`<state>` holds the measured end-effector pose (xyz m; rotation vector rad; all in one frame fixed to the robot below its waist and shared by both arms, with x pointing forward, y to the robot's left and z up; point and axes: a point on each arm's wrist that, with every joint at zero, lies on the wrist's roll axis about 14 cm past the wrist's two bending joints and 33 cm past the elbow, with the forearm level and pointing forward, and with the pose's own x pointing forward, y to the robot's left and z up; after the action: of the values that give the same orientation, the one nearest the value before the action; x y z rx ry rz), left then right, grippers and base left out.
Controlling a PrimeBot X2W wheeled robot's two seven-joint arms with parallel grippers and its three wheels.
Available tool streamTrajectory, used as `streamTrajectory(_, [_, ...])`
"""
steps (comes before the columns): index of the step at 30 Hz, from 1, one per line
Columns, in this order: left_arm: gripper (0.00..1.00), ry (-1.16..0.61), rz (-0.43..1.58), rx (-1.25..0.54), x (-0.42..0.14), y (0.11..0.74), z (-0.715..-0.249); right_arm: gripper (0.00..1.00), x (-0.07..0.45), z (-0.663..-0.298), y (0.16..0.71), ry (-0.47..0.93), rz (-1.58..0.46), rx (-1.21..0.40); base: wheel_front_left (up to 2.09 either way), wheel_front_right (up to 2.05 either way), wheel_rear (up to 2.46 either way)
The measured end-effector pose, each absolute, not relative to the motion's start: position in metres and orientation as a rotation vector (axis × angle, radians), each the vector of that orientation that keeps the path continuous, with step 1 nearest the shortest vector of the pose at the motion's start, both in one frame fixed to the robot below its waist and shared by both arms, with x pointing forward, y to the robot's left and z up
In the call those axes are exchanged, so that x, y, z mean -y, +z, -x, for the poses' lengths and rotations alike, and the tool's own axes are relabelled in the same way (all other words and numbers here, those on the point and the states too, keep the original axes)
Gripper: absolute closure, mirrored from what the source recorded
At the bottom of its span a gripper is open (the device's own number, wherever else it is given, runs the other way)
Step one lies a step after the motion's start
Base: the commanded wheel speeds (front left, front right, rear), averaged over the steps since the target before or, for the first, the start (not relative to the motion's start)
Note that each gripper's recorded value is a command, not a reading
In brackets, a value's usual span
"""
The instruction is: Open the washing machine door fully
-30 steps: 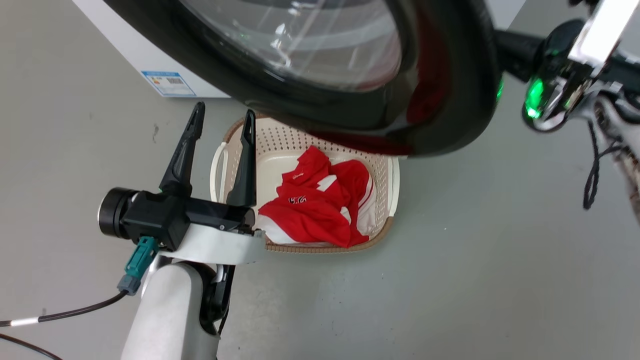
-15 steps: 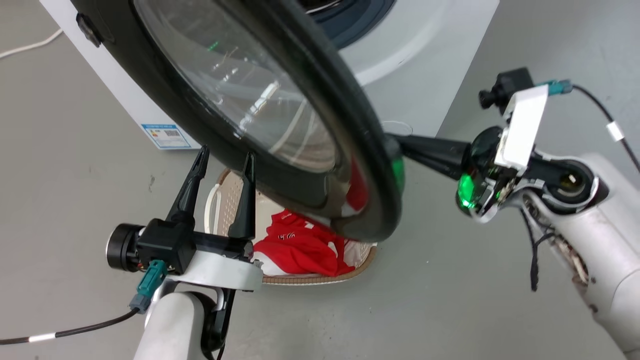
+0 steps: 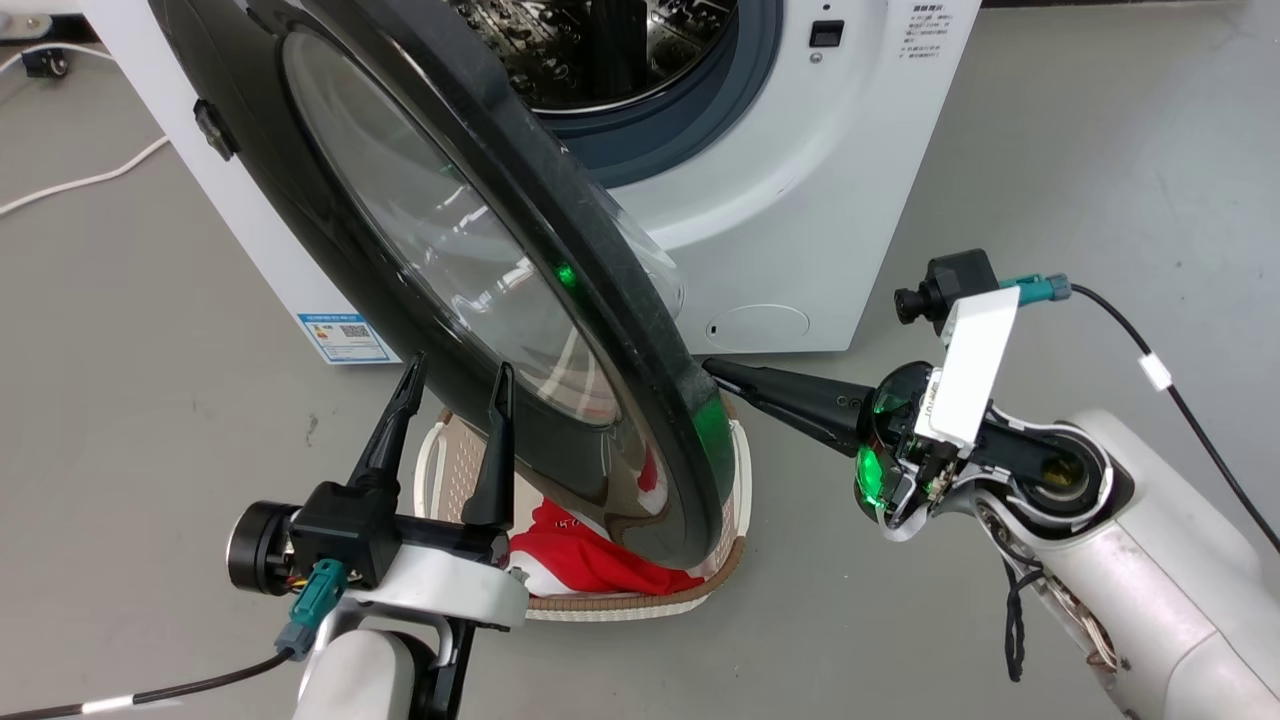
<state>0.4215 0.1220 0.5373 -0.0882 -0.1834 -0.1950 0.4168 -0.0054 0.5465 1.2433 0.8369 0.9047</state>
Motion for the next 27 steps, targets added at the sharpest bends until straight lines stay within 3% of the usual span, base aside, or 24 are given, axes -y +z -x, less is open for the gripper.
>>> streamTrajectory(12, [0.0,-0.186,0.094,0.186,-0.123,0.54,-0.412,1.0,0.077,-0.449,0.55,0.549,-1.403,-0.444,0.0,0.0,0.0])
streamTrajectory(23, [0.0,-0.158,0.097,0.187,-0.13,0.542,-0.405,1.0,0.159,-0.433,0.535,0.267,-1.471,-0.185,0.0,0.0,0.0])
streamTrajectory(24, [0.0,-0.155,0.096,0.188,-0.131,0.542,-0.405,0.86,0.165,-0.43,0.533,0.242,-1.475,-0.163,0.0,0.0,0.0])
streamTrajectory(25, [0.0,-0.156,0.096,0.187,-0.131,0.542,-0.404,0.58,0.169,-0.426,0.531,0.222,-1.47,-0.148,0.0,0.0,0.0])
streamTrajectory(26, [0.0,-0.156,0.096,0.187,-0.13,0.542,-0.403,0.14,0.171,-0.422,0.529,0.209,-1.462,-0.141,0.0,0.0,0.0])
streamTrajectory(27, [0.0,-0.156,0.097,0.185,-0.13,0.542,-0.401,0.0,0.172,-0.418,0.526,0.194,-1.449,-0.133,0.0,0.0,0.0])
